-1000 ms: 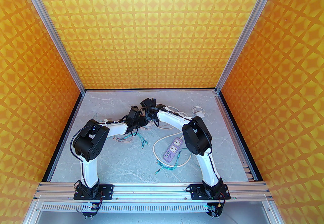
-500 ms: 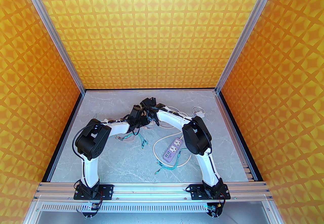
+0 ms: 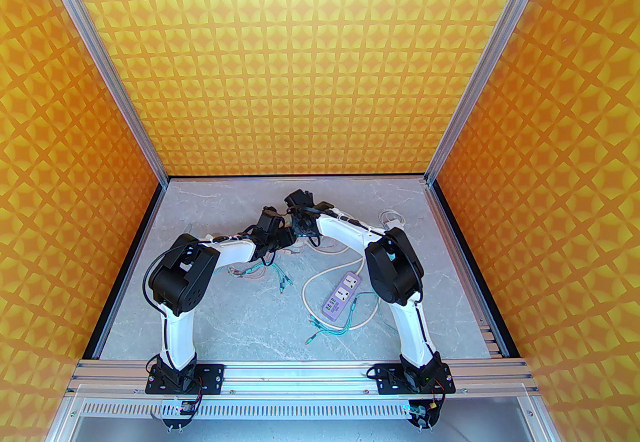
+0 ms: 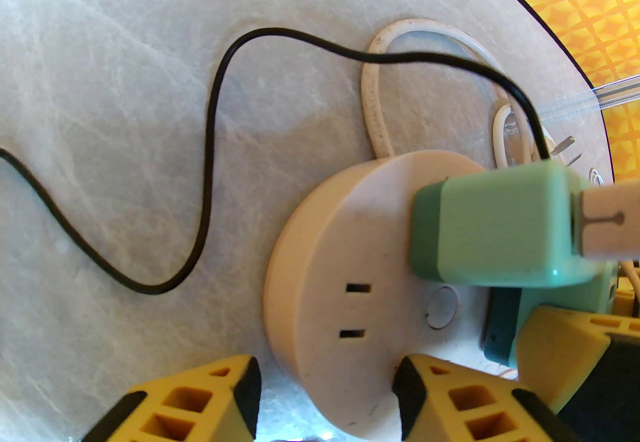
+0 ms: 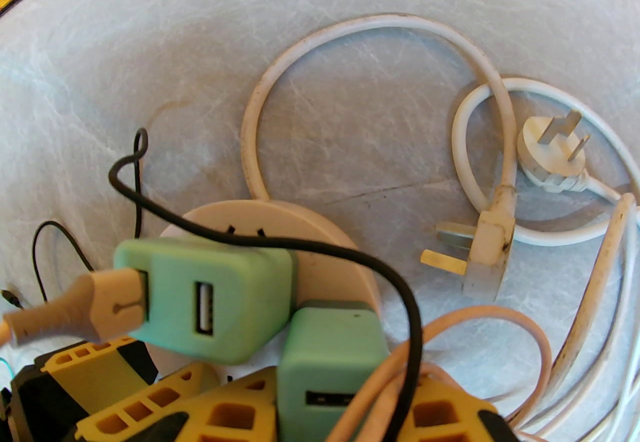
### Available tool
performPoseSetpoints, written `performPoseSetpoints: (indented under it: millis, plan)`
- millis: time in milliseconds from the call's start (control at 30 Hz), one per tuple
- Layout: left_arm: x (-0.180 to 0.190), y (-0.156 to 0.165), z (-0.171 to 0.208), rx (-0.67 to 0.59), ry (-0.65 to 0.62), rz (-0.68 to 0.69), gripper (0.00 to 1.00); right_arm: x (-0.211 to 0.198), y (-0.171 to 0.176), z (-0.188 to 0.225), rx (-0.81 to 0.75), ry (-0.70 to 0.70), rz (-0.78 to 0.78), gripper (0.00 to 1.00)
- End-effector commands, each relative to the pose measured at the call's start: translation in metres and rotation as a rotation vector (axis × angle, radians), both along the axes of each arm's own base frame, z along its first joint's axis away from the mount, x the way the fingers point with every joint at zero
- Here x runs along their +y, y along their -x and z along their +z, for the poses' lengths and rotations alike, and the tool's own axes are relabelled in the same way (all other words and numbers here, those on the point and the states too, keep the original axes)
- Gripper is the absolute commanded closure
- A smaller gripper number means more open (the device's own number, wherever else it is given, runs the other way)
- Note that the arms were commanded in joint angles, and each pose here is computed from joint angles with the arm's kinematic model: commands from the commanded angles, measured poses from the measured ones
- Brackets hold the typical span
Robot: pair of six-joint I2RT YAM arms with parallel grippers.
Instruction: Pull the plug off the socket
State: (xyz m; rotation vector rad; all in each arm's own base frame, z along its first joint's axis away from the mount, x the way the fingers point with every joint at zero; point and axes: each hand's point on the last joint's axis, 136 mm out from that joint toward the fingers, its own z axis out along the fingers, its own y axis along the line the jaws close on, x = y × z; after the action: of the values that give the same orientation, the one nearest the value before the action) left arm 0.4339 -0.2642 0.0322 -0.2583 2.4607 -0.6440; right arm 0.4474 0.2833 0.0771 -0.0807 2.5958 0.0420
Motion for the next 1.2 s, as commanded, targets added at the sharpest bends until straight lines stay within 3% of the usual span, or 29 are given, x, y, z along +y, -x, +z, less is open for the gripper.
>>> performPoseSetpoints:
  millis: [0,67,133,467,767,1000,1100,1167]
  plan:
    - [0.057,0.079,-0.108,0.373,-0.283,-0.004,0.49,0.04,0.024,0.027,-0.02,0.019,0.144,0.72]
    - [0.058,0.081,-0.113,0.383,-0.286,0.001,0.49,0.028,0.021,0.031,-0.05,0.077,0.129,0.72]
    - [0.058,0.082,-0.115,0.385,-0.285,0.0,0.5,0.025,0.021,0.029,-0.039,0.051,0.129,0.72]
    - [0.058,0.083,-0.116,0.394,-0.292,-0.005,0.49,0.088,0.031,0.022,0.106,-0.397,0.178,0.72]
    - [0.058,0.077,-0.098,0.362,-0.277,-0.004,0.5,0.068,0.031,0.018,0.075,-0.263,0.158,0.71]
    - [0.061,0.081,-0.108,0.385,-0.288,-0.003,0.5,0.029,0.022,0.025,0.003,-0.02,0.127,0.71]
    - [0.06,0.08,-0.11,0.385,-0.287,-0.003,0.49,0.032,0.024,0.024,0.01,-0.044,0.134,0.71]
    - [0.06,0.08,-0.11,0.388,-0.288,-0.003,0.5,0.047,0.027,0.021,0.043,-0.144,0.151,0.71]
